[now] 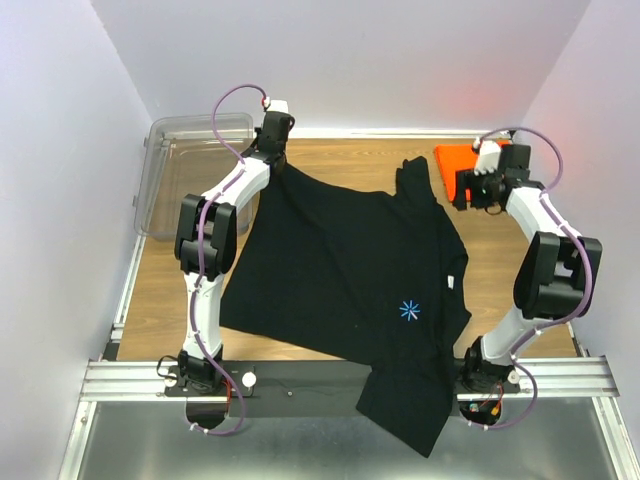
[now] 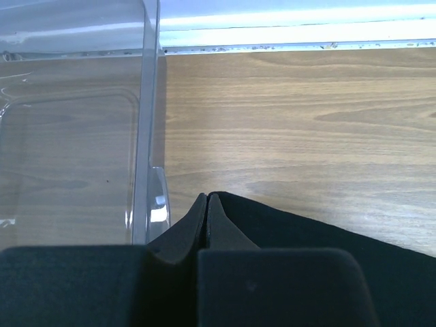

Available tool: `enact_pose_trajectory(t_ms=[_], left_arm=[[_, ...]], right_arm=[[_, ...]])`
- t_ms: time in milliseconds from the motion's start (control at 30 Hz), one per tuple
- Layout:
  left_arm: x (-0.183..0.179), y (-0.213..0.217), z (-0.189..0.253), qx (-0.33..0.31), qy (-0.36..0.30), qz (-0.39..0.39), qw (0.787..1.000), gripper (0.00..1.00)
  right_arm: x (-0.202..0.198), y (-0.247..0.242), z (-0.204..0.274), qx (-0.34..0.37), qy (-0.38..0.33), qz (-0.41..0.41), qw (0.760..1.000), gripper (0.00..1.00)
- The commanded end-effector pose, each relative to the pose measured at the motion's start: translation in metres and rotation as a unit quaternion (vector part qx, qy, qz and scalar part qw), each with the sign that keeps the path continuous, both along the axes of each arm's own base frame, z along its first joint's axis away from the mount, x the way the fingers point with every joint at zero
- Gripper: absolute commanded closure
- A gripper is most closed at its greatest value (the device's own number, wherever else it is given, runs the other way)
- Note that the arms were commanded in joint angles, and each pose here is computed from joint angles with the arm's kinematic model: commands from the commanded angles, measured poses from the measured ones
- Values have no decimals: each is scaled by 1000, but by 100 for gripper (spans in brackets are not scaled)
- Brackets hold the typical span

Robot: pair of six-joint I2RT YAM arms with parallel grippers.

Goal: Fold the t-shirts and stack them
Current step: Flatten the tshirt out

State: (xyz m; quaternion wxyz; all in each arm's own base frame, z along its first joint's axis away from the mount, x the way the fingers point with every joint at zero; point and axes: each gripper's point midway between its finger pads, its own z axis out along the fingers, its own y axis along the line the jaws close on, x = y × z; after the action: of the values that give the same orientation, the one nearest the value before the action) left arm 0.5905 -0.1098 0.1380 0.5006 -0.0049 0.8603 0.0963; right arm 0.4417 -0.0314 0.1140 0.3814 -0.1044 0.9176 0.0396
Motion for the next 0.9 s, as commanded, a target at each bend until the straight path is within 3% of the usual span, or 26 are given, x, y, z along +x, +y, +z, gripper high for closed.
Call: enact_pose_trajectory(t_ms=[0,133,467,533,567,667,800,867], left_arm=[[5,-1,16,-19,-20,-4,1000,100],[0,-2,15,-21,-18,-7,1000,100],[-3,-3,20,-28,-23,-13,999,100],[-3,-2,19,-28,-22,-12,999,100],[-4,-2,20,-28,-22,-12,999,100],[-6,-2,19,-28,-21,-12,999,100],[-7,-1,20,-28,-22,-12,999,100],[-7,-1,20,-29,-22,-10,999,100]], right_arm=[[-45,7,-54,47,99,32,993,26],[-55,20,-80,84,141,44,985,34],[-79,25,-101,95,189,48,976,48],[-84,22,-101,89,193,46,976,60],[-84,21,-100,86,191,44,977,72],[-79,9,-85,69,168,33,983,89],[-72,-14,-53,33,122,10,992,99],[-73,-24,-43,13,110,-1,994,99]])
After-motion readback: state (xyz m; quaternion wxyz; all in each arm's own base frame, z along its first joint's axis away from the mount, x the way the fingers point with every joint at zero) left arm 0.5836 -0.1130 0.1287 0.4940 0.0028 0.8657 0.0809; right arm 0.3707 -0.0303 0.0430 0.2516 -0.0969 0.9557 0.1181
